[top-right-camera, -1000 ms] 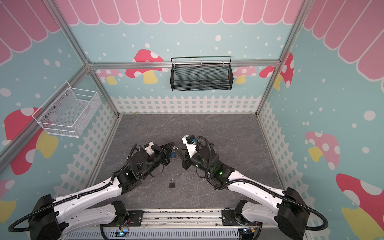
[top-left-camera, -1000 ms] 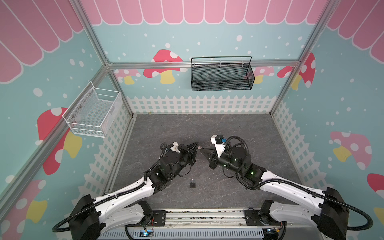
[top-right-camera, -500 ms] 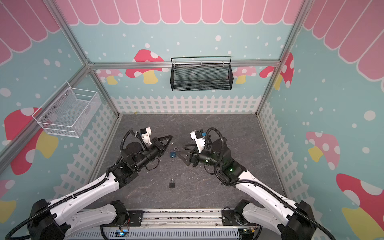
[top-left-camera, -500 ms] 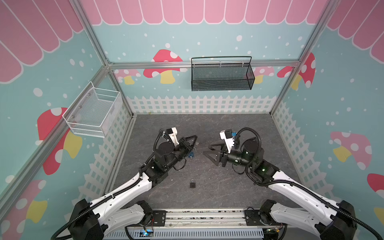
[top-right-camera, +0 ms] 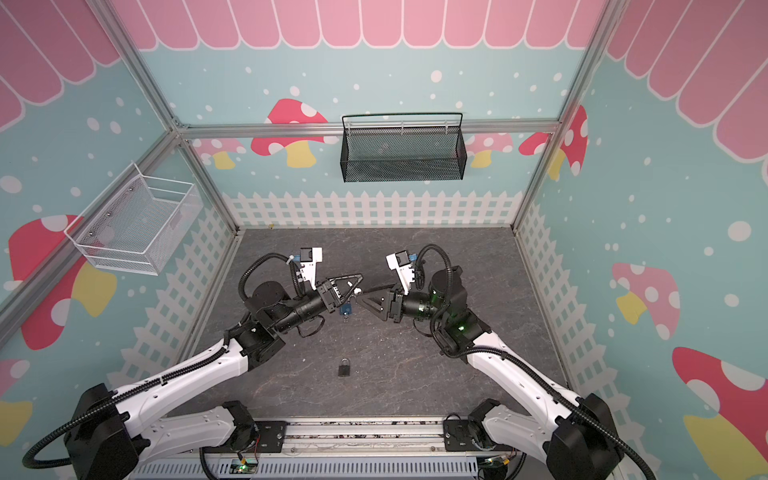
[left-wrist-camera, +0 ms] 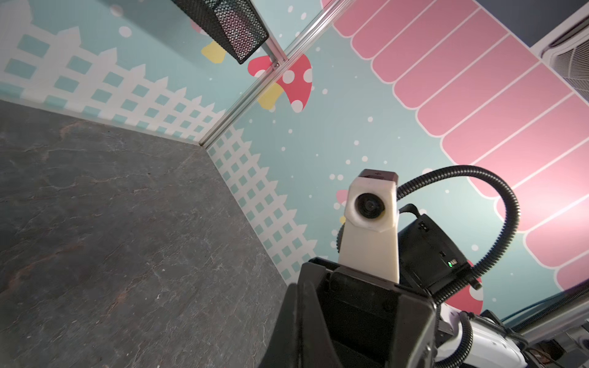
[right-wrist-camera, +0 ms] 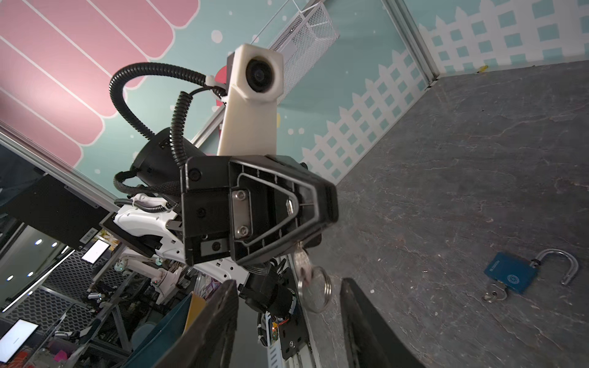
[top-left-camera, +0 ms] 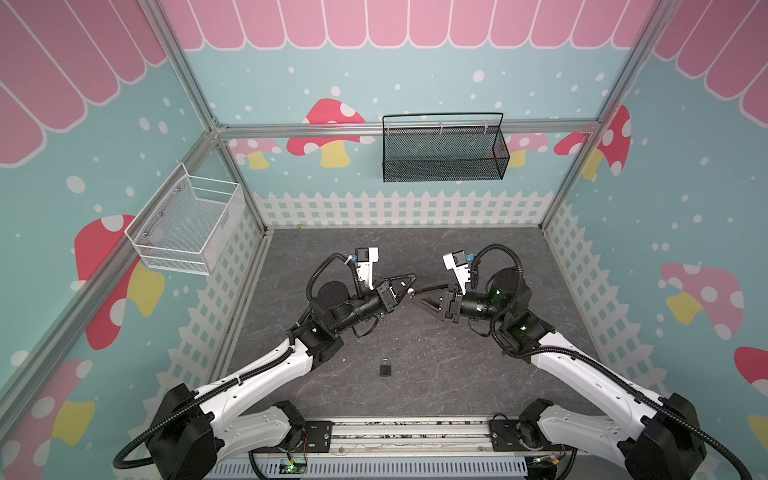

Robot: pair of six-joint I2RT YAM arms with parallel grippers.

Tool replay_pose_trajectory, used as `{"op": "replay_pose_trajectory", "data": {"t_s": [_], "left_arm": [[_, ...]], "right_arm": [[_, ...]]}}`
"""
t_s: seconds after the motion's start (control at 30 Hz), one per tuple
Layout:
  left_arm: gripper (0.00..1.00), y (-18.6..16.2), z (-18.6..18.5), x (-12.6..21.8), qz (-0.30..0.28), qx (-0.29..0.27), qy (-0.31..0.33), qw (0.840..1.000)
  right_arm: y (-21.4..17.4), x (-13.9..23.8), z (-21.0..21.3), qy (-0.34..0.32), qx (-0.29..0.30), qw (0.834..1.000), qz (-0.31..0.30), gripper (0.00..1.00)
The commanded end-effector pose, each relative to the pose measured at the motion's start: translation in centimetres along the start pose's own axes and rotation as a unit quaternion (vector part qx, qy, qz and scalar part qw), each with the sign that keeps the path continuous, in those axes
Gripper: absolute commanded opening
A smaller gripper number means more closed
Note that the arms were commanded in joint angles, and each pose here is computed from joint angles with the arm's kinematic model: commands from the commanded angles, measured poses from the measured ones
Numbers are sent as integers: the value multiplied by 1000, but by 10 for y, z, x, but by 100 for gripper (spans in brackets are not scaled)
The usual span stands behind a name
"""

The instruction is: Unlock with the key

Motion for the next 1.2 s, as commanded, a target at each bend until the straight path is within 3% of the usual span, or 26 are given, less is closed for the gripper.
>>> {"op": "replay_pose_trajectory", "data": {"t_s": [0.0,0.5,0.87,1.17], "left_arm": [[0,9,-15,-2,-4,-34,-48,998],[0,11,-20,-5,0,-27,-73,997],[0,14,-21,-8,-5,-30,-70,997],[0,14,-17,-9,-8,-34,-55,998]], "right_arm": [[8,2,7,26,16,999,-14,48],[8,-2,-2,33,12,999,-19,27],[7,-5,-5,49,7,999,-16,19],[10,-5,-2,47,11,999,-22,6]]}}
Point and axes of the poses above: each gripper's point midway between its finger pads, its own x axis back along the fingers, its own z axis along the line the jaws close on, y = z × x, the point moved 10 cm from there along x, back along the fingers, and after that the axes turned 2 degrees about -x, right-handed, at the moved point
